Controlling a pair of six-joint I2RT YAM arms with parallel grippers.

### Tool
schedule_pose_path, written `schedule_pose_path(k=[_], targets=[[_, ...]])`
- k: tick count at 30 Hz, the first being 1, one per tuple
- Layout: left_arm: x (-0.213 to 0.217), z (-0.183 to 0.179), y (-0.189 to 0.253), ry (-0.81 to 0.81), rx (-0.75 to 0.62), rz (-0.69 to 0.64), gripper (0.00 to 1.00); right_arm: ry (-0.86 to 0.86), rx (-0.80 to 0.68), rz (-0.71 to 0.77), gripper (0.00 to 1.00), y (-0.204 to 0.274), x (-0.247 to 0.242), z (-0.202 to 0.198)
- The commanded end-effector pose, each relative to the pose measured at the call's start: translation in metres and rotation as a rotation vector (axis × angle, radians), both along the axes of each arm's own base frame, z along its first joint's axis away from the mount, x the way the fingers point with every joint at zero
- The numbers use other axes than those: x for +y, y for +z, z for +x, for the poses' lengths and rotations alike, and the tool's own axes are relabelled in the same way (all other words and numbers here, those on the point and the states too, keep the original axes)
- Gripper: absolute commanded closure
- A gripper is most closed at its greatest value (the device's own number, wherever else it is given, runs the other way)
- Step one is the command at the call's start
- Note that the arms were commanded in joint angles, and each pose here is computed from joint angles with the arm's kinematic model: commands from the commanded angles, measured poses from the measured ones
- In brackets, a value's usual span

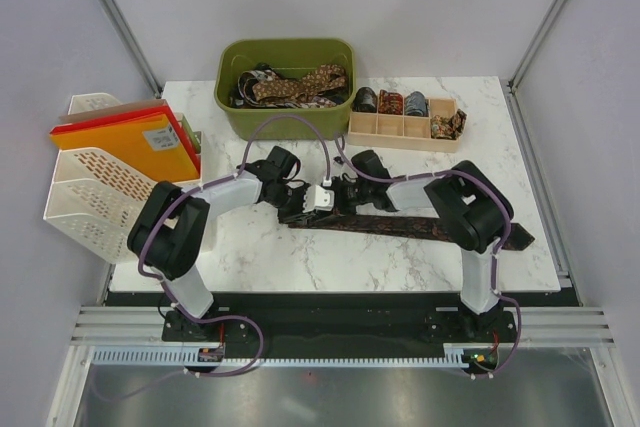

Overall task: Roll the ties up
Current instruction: Roll the tie at the center of the board.

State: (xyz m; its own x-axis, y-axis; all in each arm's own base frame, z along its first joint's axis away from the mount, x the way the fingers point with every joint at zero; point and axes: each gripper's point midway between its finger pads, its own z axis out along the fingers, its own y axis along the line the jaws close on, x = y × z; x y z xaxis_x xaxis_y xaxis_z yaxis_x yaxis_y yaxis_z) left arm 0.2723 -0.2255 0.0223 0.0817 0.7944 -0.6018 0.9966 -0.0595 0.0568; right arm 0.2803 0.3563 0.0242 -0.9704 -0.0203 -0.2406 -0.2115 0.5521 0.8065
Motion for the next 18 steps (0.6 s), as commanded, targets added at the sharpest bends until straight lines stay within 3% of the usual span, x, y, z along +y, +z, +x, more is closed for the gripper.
schedule_pose_path(k=[1, 9, 18], targets=[[0.013, -0.011, -0.019, -0.010, 0.040, 0.082, 0.69, 0.040, -0.040, 0.063, 0.73, 0.039, -0.012, 0.001], [0.012, -0.011, -0.020, -0.017, 0.044, 0.079, 0.68, -0.003, -0.069, 0.115, 0.51, 0.060, -0.008, 0.010], [0.011, -0.011, -0.017, -0.025, 0.039, 0.072, 0.66, -0.030, -0.029, 0.074, 0.50, 0.029, 0.008, 0.009]])
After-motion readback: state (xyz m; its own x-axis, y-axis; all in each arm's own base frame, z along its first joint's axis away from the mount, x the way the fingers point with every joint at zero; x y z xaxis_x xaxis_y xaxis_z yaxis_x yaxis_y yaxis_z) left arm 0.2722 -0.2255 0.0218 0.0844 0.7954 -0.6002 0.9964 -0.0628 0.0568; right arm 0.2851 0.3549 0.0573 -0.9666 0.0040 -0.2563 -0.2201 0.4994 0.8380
